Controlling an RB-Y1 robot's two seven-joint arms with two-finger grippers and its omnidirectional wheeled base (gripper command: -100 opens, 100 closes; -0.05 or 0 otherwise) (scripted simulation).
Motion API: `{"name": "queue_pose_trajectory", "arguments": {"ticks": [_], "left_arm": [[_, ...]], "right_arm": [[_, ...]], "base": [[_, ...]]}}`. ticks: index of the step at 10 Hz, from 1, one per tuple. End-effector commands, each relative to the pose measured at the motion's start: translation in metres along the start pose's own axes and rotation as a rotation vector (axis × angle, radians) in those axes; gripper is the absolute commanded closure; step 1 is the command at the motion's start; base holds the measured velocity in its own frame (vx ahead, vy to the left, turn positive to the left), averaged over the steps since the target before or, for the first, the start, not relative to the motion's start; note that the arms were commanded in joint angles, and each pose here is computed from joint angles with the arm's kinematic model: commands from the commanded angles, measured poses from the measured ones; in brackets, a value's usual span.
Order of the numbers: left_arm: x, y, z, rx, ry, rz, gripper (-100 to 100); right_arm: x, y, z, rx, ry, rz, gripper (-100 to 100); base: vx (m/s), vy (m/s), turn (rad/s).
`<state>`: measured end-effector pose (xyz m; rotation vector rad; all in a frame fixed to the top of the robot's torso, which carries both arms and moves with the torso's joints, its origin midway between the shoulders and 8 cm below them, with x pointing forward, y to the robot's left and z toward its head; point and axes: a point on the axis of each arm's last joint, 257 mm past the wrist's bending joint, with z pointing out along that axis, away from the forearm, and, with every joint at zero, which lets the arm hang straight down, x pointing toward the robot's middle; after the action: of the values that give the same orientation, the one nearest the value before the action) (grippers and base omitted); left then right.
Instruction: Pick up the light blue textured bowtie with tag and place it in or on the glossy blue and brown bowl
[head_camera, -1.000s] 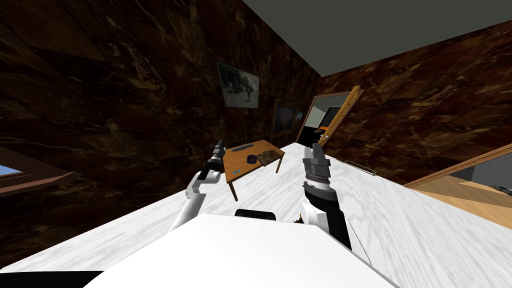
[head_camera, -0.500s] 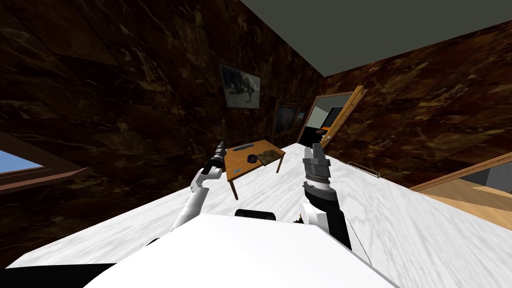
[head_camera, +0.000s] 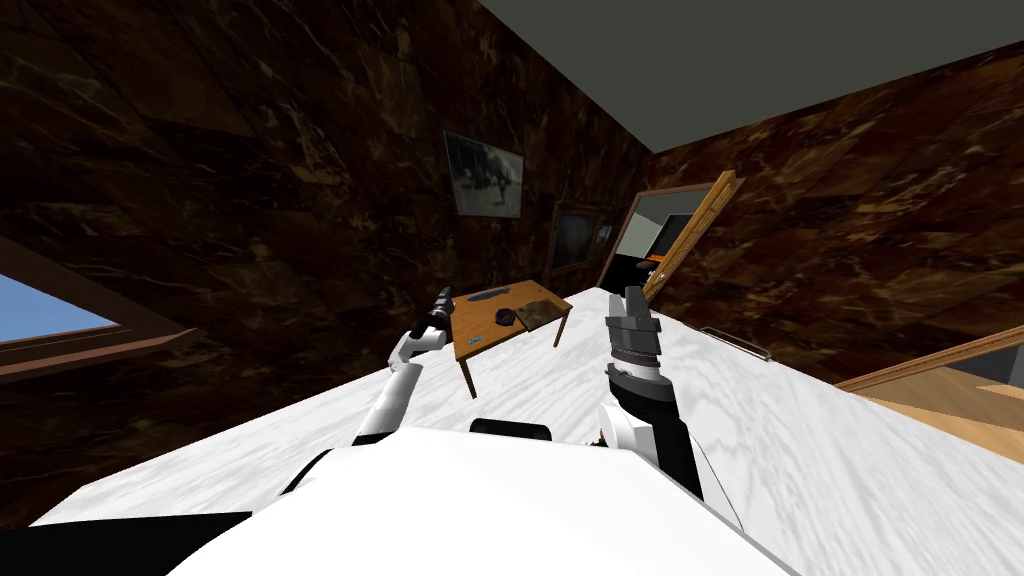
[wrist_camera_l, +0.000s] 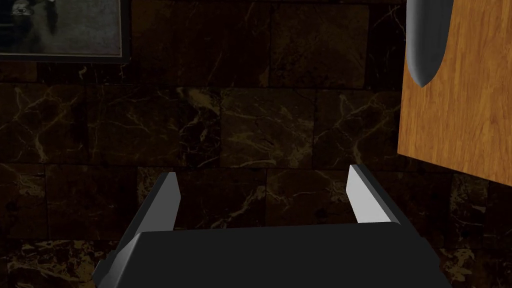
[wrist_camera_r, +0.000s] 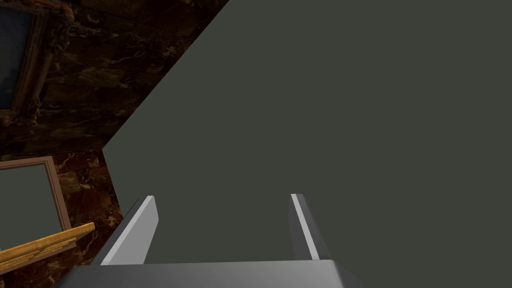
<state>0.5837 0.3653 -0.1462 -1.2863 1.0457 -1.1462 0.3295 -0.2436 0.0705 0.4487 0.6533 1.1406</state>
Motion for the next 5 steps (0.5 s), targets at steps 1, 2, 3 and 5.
{"name": "queue_pose_trajectory", "arguments": {"ticks": [1,2,3,5], "left_arm": [[-0.003,0.019,0.005,-0.061,-0.011,-0.010,-100],[-0.003,0.024,0.013,-0.092,-0.017,-0.027,-100],[-0.007,0.042,0.012,-0.140,-0.026,-0.027,-100],[-0.010,0.068,0.017,-0.222,-0.040,-0.043,-100]], "right_arm": [[0.000,0.000,0.000,0.000,0.000,0.000,0],[0.000,0.000,0.000,0.000,0.000,0.000,0],[0.000,0.000,0.000,0.000,0.000,0.000,0],[0.000,0.000,0.000,0.000,0.000,0.000,0]], "base": [[0.004,-0.019,0.028],[0.013,-0.028,0.057],[0.017,-0.025,0.032],[0.026,-0.026,0.038]]}}
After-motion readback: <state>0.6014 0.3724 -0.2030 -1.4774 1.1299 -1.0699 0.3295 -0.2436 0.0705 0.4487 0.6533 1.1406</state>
